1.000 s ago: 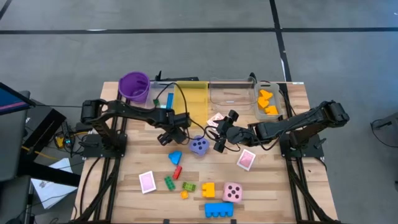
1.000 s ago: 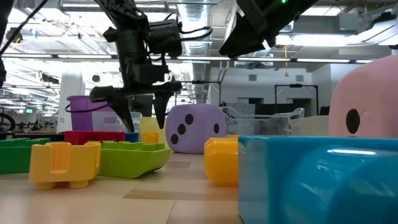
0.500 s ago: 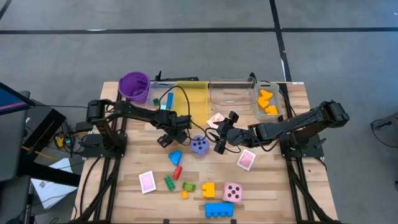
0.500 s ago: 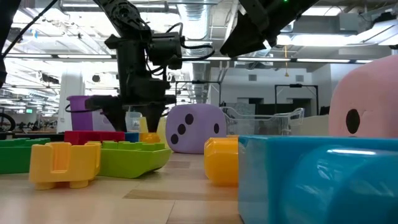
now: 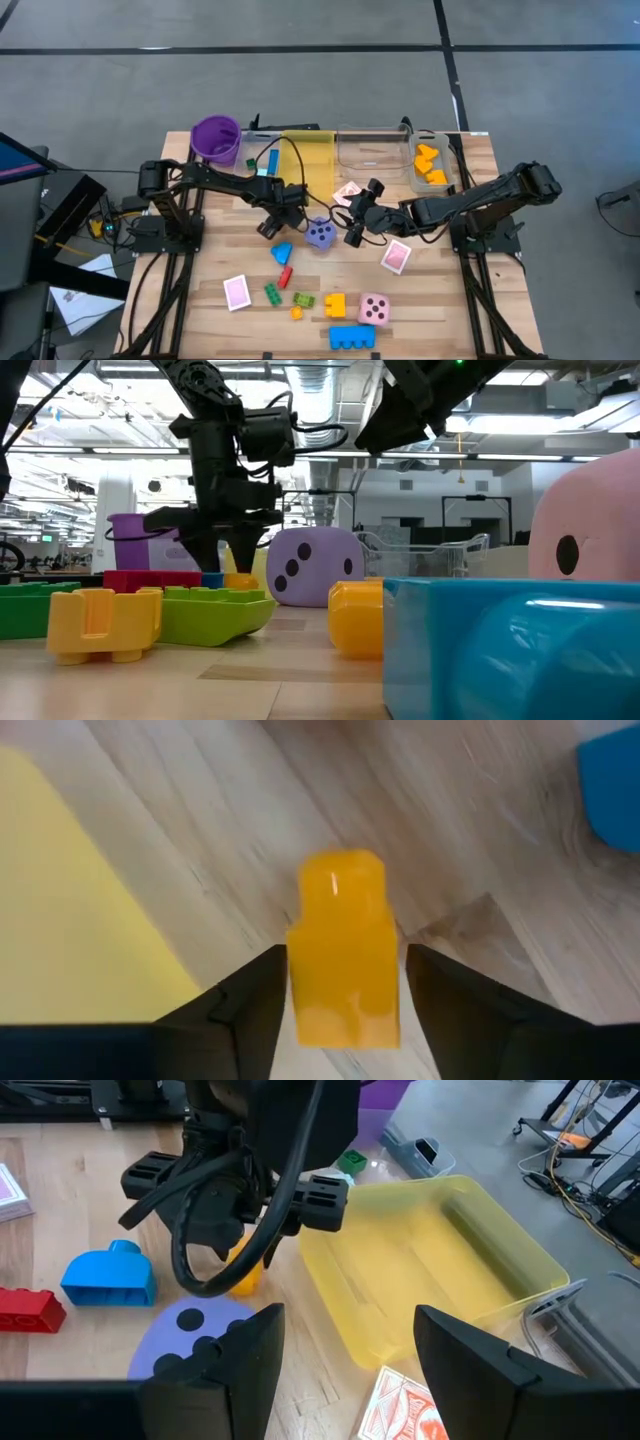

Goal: Pick & Place Toys
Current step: Put the large yellow game piece into the gray bin

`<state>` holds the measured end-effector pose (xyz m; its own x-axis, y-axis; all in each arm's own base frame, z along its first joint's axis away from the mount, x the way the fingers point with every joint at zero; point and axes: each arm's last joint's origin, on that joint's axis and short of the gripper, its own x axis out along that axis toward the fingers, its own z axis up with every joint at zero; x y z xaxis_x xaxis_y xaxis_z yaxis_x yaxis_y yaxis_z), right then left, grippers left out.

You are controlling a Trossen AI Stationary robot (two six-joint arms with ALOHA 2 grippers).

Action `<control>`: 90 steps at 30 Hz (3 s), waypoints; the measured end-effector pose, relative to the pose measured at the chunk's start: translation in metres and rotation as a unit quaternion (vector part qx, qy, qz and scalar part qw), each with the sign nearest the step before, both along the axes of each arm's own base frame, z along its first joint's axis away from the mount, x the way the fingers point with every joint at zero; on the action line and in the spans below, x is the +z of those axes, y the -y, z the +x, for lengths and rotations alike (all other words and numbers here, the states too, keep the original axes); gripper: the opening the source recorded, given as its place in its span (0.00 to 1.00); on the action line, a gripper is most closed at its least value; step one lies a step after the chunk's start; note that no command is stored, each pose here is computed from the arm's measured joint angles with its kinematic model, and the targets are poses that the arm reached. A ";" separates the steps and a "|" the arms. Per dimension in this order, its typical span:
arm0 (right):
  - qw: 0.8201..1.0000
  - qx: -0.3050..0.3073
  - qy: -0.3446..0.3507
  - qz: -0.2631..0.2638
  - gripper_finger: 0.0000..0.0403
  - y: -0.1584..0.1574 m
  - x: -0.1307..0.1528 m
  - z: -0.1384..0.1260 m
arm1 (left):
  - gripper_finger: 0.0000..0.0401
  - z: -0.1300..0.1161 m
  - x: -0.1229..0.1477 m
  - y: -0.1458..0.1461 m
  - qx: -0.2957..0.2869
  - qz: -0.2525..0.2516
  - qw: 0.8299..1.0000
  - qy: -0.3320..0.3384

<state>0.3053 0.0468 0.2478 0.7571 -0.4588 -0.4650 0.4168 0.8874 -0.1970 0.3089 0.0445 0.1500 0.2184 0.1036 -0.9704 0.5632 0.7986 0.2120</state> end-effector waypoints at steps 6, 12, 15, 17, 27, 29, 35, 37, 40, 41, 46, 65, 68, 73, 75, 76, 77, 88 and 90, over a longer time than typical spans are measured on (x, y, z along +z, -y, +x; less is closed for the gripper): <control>1.000 0.000 0.000 0.000 0.54 0.000 0.000 0.000 | 0.35 0.009 0.003 -0.001 0.043 -0.005 0.998 0.054; 1.000 -0.005 0.003 0.008 0.54 0.000 0.000 0.000 | 0.28 0.008 0.006 -0.001 0.061 -0.007 0.996 0.058; 1.000 -0.005 0.003 0.008 0.54 0.000 0.000 0.000 | 0.28 0.005 0.019 0.000 0.063 0.011 0.995 0.077; 1.000 -0.005 0.003 0.008 0.54 0.000 0.000 0.000 | 0.28 0.003 0.033 0.001 0.066 0.029 0.992 0.103; 1.000 -0.005 0.004 0.008 0.54 0.000 0.000 0.000 | 0.28 -0.044 0.121 -0.008 0.197 0.123 0.941 0.248; 1.000 -0.005 0.005 0.009 0.54 0.000 0.000 0.000 | 0.28 -0.056 0.131 -0.015 0.257 0.129 0.920 0.267; 1.000 -0.006 0.007 0.009 0.54 0.000 0.000 0.000 | 0.28 -0.079 0.141 -0.041 0.393 0.086 0.869 0.288; 1.000 -0.006 0.008 0.009 0.54 0.000 0.000 0.000 | 0.28 -0.079 0.141 -0.048 0.400 0.072 0.864 0.297; 1.000 -0.006 0.009 0.010 0.54 0.000 0.001 0.000 | 0.28 -0.072 0.140 -0.058 0.400 0.037 0.857 0.322; 1.000 -0.008 0.010 0.010 0.54 0.001 0.001 0.001 | 0.28 -0.068 0.139 -0.062 0.397 0.020 0.855 0.334; 1.000 -0.013 0.014 0.011 0.54 0.005 0.001 0.001 | 0.28 -0.038 0.129 -0.080 0.377 -0.039 0.838 0.393; 0.997 -0.016 -0.036 -0.072 0.54 0.007 -0.001 -0.002 | 0.28 0.027 0.095 -0.091 0.251 -0.187 0.837 0.449; 0.995 0.002 -0.048 -0.092 0.54 0.004 0.000 -0.002 | 0.28 0.019 0.101 -0.078 0.249 -0.201 0.852 0.415; 0.990 0.042 -0.057 -0.123 0.54 -0.001 0.002 0.000 | 0.28 0.010 0.111 -0.052 0.224 -0.244 0.866 0.374; 0.988 0.072 -0.055 -0.123 0.54 -0.002 0.003 0.001 | 0.28 0.010 0.113 -0.043 0.224 -0.260 0.866 0.365; 0.987 0.093 -0.054 -0.121 0.54 -0.003 0.003 0.002 | 0.28 0.011 0.113 -0.039 0.224 -0.266 0.864 0.364; 0.985 0.112 -0.053 -0.120 0.54 -0.004 0.004 0.003 | 0.28 0.011 0.114 -0.035 0.221 -0.272 0.864 0.361; 0.975 0.162 -0.052 -0.144 0.54 -0.007 0.006 0.005 | 0.28 0.015 0.112 -0.007 0.226 -0.322 0.861 0.323; 0.973 0.166 -0.053 -0.151 0.54 -0.008 0.007 0.005 | 0.28 0.014 0.110 -0.005 0.230 -0.324 0.864 0.309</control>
